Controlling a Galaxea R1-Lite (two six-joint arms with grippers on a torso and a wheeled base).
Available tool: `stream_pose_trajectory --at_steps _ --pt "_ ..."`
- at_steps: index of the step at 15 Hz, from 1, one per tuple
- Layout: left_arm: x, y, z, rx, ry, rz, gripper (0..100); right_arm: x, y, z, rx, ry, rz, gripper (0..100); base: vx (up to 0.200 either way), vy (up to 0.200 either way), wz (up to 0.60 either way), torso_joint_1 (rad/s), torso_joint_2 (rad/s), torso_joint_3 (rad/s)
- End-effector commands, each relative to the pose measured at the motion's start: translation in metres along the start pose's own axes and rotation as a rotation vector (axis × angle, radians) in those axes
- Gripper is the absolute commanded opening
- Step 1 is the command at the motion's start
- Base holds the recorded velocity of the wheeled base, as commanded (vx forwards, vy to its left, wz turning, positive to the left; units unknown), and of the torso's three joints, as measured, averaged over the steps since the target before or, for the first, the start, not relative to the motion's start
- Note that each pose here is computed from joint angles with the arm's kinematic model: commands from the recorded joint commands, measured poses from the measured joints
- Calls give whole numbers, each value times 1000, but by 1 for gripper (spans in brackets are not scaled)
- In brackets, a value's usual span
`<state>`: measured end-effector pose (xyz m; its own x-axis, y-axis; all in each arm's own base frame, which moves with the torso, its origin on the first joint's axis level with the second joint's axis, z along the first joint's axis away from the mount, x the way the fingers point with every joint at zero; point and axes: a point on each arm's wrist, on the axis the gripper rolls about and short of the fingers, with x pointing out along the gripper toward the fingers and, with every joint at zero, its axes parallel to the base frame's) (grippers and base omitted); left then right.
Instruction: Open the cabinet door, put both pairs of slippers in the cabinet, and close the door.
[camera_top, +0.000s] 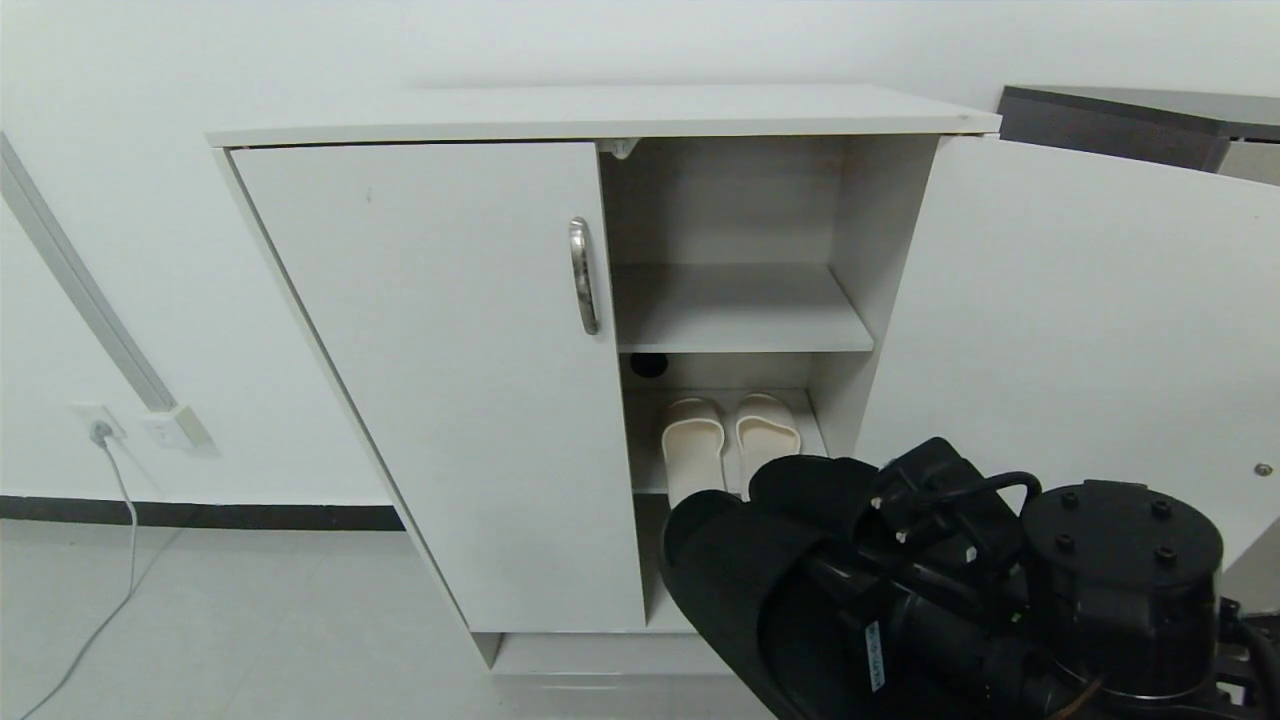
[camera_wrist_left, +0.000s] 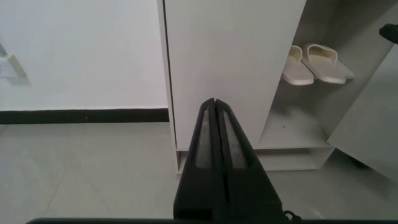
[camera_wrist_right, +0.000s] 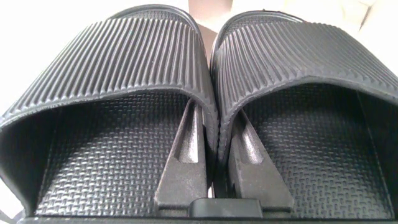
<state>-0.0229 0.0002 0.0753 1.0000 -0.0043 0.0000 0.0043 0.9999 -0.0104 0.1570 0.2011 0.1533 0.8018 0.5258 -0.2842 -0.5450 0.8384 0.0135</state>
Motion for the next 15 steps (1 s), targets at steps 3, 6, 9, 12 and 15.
stream_pose_trajectory --at_steps 3,6,9,12,15 --pt "0 0 0 0 2 1 0 5 5 -7 -7 9 12 0 0 0 0 0 0 0" --pt "0 0 0 0 2 1 0 3 5 -10 -16 18 30 0 0 0 -200 -1 1 -1" --pt "0 0 0 0 2 0 0 3 7 -11 -19 23 37 0 0 0 0 0 0 0" --pt "0 0 0 1 2 0 0 11 13 -13 -18 7 46 0 0 0 0 0 0 0" --pt "0 0 0 0 2 0 0 25 24 -11 -14 -15 37 0 0 0 0 0 0 0"
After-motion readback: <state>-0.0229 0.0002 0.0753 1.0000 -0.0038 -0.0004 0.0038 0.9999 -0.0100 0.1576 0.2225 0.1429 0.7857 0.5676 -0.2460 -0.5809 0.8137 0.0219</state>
